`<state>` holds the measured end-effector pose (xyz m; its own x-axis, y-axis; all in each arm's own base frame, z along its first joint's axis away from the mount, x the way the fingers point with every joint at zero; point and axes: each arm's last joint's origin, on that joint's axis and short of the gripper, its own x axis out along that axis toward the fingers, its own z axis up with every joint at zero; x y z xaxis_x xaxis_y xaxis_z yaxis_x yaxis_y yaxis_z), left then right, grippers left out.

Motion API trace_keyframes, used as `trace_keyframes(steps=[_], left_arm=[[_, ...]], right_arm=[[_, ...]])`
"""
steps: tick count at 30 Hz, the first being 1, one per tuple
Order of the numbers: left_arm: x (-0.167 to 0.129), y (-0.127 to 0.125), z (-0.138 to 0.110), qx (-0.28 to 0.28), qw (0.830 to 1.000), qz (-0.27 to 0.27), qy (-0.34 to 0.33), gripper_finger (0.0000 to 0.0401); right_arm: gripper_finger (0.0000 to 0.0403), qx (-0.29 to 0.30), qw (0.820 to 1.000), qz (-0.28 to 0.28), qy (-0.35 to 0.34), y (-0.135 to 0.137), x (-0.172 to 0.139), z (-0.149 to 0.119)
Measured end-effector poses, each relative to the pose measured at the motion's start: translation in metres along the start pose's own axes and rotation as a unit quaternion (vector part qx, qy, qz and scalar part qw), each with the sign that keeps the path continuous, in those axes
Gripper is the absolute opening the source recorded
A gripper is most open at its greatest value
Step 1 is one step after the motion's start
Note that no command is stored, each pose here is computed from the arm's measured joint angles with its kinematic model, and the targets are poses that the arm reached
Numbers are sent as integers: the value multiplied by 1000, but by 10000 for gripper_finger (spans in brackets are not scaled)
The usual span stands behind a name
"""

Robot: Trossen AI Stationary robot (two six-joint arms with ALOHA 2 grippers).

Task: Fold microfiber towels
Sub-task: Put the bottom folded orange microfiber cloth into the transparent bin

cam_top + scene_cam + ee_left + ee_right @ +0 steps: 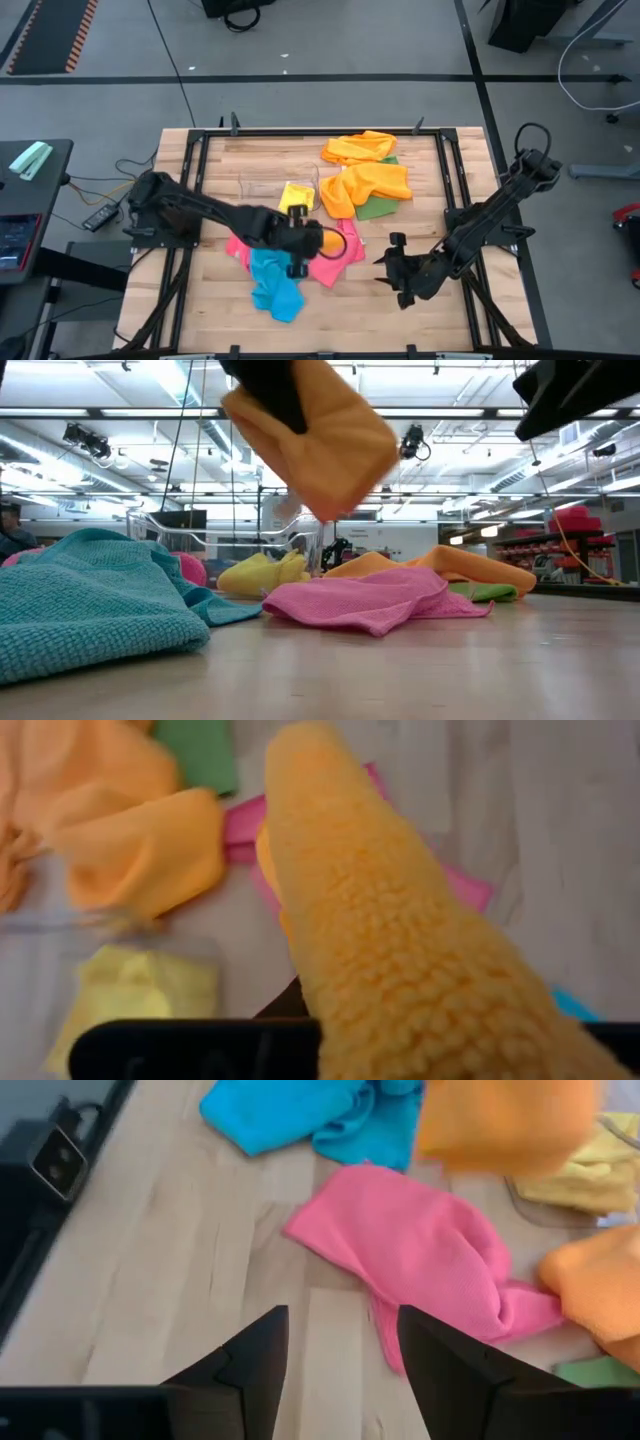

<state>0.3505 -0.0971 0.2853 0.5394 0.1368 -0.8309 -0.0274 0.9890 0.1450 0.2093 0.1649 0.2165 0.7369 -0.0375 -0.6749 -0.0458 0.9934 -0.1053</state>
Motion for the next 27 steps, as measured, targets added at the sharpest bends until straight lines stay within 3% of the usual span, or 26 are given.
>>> trace_keyframes(steps=[11, 16, 22, 27], left_arm=[[-24, 69, -23, -31, 990, 58, 126, 26], [-21, 95, -25, -48, 983, 116, 134, 37], [-2, 101, -23, -6, 972, 180, 153, 25], [21, 99, -24, 35, 951, 249, 180, 31]], right_arm=[[197, -4, 999, -33, -4, 0, 4, -2], [197, -6, 999, -37, -5, -1, 4, -2], [197, -5, 999, -37, -5, -1, 4, -2], [197, -3, 999, -45, -11, -1, 6, -4]])
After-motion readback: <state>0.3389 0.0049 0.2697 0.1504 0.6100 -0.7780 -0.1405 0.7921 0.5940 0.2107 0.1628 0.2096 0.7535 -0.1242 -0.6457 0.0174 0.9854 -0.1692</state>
